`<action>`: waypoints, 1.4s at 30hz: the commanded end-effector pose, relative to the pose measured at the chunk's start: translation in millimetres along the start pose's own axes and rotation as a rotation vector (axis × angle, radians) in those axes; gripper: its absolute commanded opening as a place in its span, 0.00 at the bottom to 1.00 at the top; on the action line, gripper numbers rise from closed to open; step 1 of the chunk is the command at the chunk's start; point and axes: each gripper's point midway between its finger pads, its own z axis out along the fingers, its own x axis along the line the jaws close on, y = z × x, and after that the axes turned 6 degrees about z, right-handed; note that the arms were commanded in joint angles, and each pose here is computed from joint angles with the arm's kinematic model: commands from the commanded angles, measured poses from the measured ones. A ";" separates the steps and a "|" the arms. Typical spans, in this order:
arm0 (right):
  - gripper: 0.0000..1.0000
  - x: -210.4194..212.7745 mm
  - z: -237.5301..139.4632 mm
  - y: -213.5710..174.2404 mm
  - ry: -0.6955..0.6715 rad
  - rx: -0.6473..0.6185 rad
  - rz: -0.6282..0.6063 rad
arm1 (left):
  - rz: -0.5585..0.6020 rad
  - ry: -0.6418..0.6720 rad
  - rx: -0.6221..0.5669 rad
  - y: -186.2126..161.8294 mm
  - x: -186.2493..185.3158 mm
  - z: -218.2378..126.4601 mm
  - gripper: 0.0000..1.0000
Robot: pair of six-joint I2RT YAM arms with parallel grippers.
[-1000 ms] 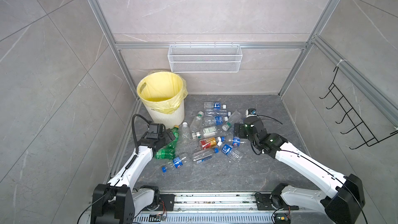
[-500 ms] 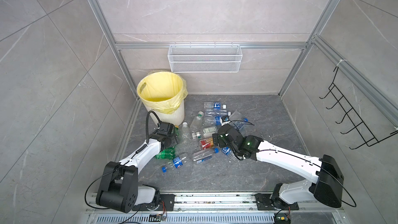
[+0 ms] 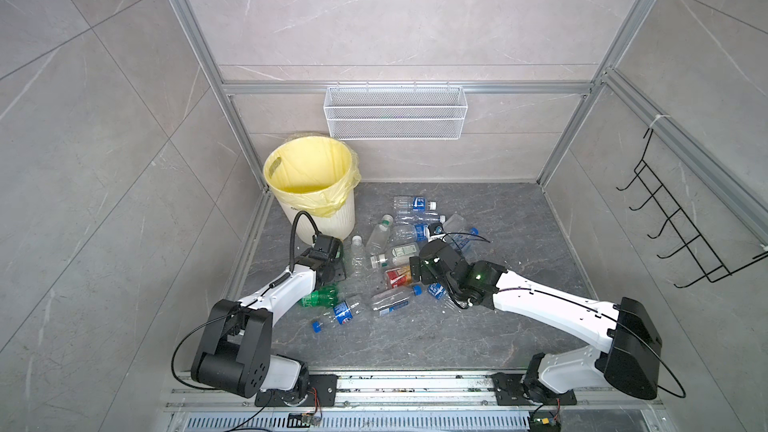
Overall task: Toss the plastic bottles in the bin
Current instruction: 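Lower the left gripper onto the green bottle while the right gripper moves over the pile, then close the left gripper around the green bottle's body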
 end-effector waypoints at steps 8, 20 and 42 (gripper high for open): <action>1.00 1.1 3.3 -5.7 0.001 0.004 0.020 | 0.049 -0.014 0.002 8.8 -11.0 6.2 0.71; 1.00 0.0 5.5 -11.0 0.002 0.013 0.024 | 0.077 -0.004 -0.004 9.7 -15.3 5.6 0.78; 1.00 -3.2 -2.0 -8.9 0.009 0.007 0.047 | 0.113 -0.049 -0.018 12.8 -30.5 -4.8 0.53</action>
